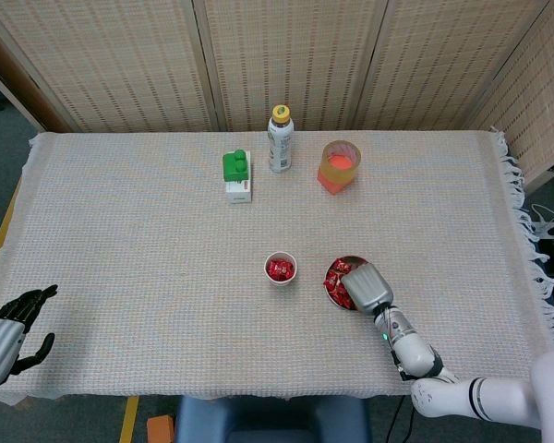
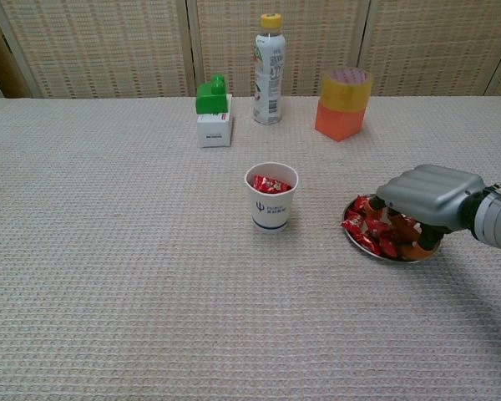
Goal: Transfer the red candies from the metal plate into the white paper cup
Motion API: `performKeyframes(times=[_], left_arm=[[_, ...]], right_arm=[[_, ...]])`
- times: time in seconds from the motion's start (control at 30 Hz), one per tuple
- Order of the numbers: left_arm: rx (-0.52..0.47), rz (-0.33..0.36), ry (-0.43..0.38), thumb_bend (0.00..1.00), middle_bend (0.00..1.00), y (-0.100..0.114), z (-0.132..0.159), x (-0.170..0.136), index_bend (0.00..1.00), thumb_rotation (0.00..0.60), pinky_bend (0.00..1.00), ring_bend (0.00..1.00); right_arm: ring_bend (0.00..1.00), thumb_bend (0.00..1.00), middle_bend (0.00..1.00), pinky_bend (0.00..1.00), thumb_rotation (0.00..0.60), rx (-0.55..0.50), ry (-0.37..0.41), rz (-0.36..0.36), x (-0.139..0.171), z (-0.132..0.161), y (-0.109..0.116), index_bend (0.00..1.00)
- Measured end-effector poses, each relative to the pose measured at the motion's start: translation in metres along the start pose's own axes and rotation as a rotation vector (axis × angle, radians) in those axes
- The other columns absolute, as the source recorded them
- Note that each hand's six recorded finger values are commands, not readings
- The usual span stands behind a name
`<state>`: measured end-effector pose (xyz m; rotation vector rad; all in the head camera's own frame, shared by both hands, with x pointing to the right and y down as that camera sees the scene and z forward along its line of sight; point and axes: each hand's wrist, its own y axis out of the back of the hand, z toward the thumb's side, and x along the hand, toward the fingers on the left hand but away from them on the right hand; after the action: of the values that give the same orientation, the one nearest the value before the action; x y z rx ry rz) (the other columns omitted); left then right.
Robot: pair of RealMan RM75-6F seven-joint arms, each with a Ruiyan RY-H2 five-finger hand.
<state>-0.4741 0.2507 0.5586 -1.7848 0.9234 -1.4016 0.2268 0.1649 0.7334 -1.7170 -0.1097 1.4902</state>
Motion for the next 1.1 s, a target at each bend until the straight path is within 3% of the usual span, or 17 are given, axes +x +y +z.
performKeyframes(times=[0.6, 1.1], left_arm=[[0.0, 0.0, 0.001, 0.47, 0.15, -0.0001, -0.0006, 0.0007, 0.0, 0.6, 0.25, 0.12], [0.0, 0.0, 0.0, 0.47, 0.15, 0.0, -0.0005, 0.0003, 0.0, 0.6, 0.26, 0.12]], right_arm=[[0.82, 0.35, 0.73, 1.0, 0.6, 0.024, -0.021, -0.001, -0.0034, -0.0039, -0.0047, 0.52], [0.86, 0.43, 0.79, 1.0, 0.6, 0.042, -0.044, -0.02, -0.0032, -0.0083, -0.0054, 0.72]])
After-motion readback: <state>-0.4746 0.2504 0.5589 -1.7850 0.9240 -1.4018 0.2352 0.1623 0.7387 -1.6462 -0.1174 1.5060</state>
